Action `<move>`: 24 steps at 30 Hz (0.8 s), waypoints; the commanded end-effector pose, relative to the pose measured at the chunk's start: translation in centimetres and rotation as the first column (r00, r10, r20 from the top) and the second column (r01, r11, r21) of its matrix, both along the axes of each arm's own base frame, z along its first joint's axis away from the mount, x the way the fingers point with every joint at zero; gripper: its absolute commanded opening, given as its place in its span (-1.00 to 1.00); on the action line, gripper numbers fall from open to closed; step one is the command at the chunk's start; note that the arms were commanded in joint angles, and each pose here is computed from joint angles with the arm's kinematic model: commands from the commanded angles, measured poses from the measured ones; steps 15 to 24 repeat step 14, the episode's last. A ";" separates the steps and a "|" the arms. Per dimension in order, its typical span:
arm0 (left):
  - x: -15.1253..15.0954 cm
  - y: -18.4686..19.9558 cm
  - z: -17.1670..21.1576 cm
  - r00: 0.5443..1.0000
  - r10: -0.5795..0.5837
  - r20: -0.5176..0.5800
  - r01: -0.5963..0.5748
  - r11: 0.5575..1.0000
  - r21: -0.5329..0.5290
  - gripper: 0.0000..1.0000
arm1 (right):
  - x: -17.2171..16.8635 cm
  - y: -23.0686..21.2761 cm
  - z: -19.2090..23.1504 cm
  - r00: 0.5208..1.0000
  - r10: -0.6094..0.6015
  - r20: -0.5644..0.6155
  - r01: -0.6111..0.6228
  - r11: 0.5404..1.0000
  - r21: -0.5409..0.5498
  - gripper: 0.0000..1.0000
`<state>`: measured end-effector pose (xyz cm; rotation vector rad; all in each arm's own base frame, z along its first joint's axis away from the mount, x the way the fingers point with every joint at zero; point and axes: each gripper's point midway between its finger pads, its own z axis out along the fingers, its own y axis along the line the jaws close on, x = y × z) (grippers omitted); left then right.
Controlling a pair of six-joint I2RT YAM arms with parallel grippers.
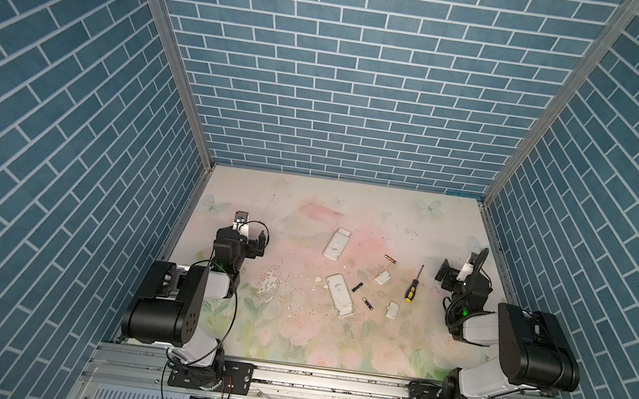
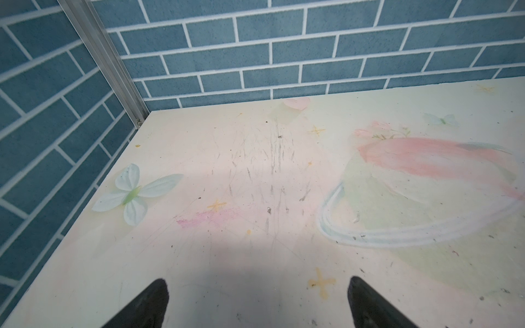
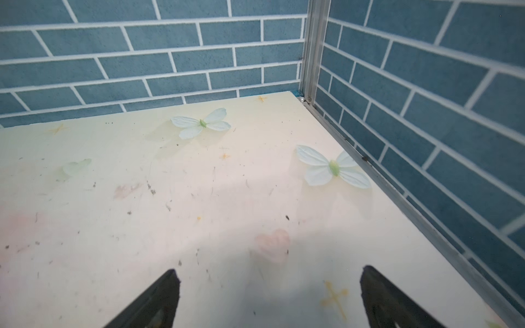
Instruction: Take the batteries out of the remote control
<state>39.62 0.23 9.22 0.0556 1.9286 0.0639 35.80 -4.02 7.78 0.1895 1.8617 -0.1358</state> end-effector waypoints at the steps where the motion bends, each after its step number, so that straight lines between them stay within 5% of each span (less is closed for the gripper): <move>1: -0.1 -0.2 0.0 1.000 -0.013 -0.005 0.013 1.000 0.008 0.99 | 0.4 -0.9 2.3 0.995 -0.045 0.093 0.044 0.999 0.007 0.98; 5: -0.1 -0.2 0.0 1.000 -0.013 -0.005 0.013 1.000 0.008 0.99 | 3.1 -0.4 1.2 0.998 -0.030 -0.061 0.028 0.999 -0.029 0.98; 24: -0.1 -0.3 0.0 1.000 -0.014 -0.005 0.014 1.000 0.008 0.99 | 3.4 0.1 1.1 0.997 -0.002 -0.071 0.001 1.000 -0.025 0.98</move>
